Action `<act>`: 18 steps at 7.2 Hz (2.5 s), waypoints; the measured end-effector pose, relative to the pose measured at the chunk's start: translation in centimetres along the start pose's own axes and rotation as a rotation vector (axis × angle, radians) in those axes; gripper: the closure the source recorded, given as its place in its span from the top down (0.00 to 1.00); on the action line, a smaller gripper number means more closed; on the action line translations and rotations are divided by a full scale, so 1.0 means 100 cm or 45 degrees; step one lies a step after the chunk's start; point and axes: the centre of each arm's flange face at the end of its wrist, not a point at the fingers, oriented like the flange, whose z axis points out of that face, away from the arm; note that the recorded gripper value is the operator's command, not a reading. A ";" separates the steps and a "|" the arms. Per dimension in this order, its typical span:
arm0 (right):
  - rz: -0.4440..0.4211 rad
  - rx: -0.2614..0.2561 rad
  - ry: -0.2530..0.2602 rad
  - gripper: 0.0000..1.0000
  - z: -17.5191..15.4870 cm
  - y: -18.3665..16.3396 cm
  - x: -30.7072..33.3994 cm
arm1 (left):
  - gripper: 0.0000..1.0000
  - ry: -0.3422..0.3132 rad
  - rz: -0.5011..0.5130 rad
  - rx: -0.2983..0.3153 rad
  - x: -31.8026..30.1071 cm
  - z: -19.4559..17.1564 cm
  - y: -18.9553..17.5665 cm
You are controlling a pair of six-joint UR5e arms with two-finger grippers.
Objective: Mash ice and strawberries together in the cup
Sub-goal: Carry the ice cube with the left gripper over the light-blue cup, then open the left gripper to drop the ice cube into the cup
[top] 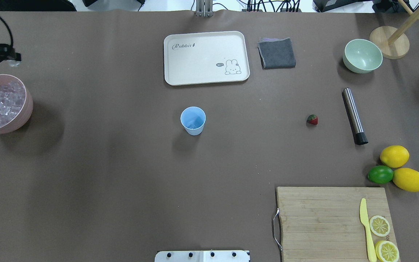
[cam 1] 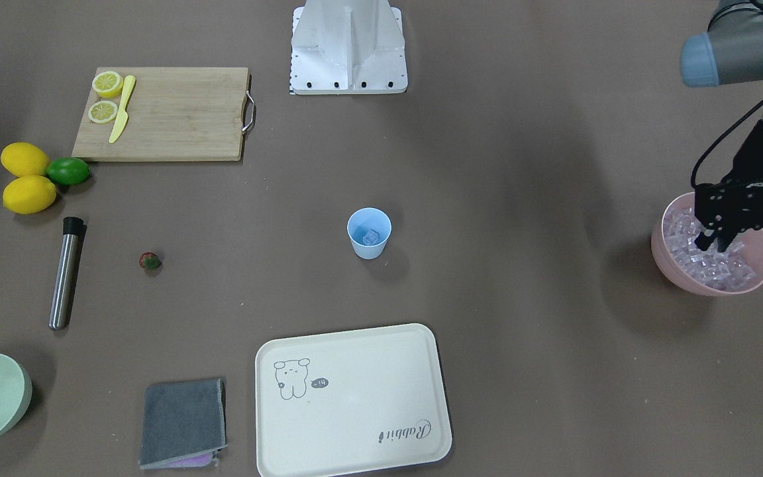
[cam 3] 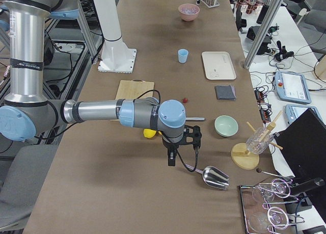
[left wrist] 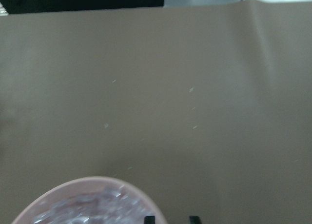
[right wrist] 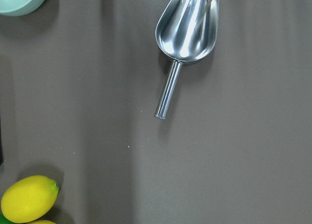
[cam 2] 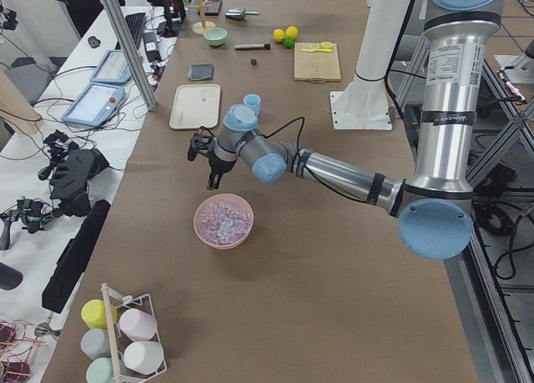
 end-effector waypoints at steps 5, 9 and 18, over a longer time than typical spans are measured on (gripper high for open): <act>0.018 -0.010 0.001 1.00 0.004 0.002 0.005 | 0.00 0.294 -0.062 0.048 0.306 0.068 0.103; 0.023 -0.012 0.001 1.00 0.004 0.002 0.005 | 0.00 0.323 -0.062 0.058 0.371 0.091 0.161; 0.019 -0.009 0.018 1.00 0.001 -0.004 0.004 | 0.98 0.281 -0.077 0.084 0.379 0.097 0.128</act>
